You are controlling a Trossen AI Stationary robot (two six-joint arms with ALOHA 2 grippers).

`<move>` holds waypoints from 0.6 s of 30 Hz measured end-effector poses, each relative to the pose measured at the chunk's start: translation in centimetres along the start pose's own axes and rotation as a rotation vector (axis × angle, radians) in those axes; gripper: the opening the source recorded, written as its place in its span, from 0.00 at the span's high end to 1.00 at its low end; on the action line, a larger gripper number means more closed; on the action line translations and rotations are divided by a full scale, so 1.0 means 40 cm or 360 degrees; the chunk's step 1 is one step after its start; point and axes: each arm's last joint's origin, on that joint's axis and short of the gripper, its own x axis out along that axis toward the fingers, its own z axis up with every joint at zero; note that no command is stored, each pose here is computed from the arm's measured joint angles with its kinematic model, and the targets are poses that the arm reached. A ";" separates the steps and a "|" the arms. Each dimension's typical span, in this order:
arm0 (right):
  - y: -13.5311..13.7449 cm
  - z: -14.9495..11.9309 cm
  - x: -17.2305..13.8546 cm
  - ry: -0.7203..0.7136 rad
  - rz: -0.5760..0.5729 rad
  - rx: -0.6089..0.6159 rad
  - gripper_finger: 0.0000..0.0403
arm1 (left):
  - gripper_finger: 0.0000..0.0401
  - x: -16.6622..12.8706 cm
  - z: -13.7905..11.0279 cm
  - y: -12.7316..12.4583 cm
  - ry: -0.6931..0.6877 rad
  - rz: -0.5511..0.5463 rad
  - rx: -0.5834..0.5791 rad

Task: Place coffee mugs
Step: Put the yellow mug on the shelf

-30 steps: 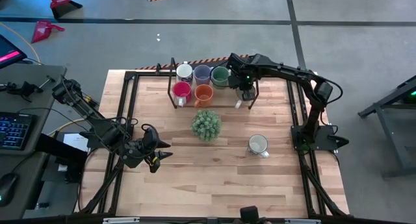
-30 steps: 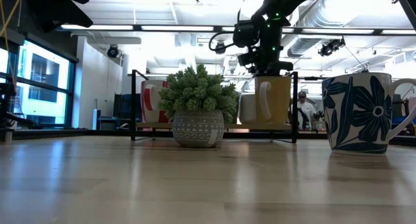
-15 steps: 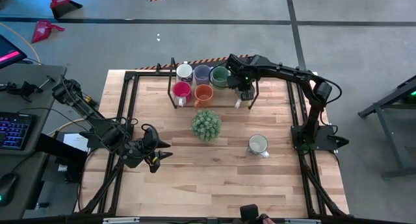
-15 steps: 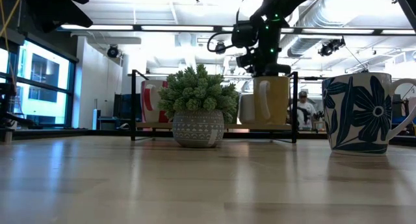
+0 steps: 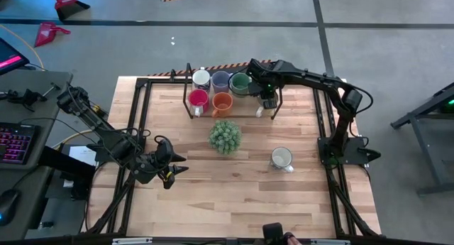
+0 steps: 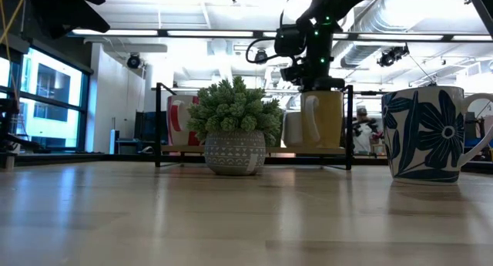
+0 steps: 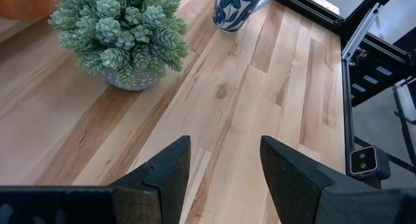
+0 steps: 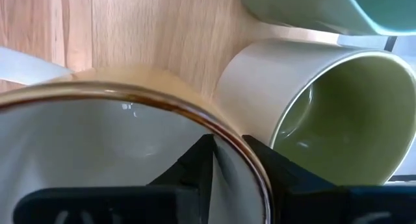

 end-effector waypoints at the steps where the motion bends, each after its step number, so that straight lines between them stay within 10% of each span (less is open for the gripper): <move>1: 0.000 0.000 0.000 0.0002 -0.0004 0.0000 0.82 | 0.56 0.000 0.000 0.000 0.0000 0.0000 0.0000; 18: -0.006 0.002 -0.002 0.0006 -0.0065 0.0013 0.82 | 0.56 0.000 0.000 0.000 0.0000 0.0001 0.0001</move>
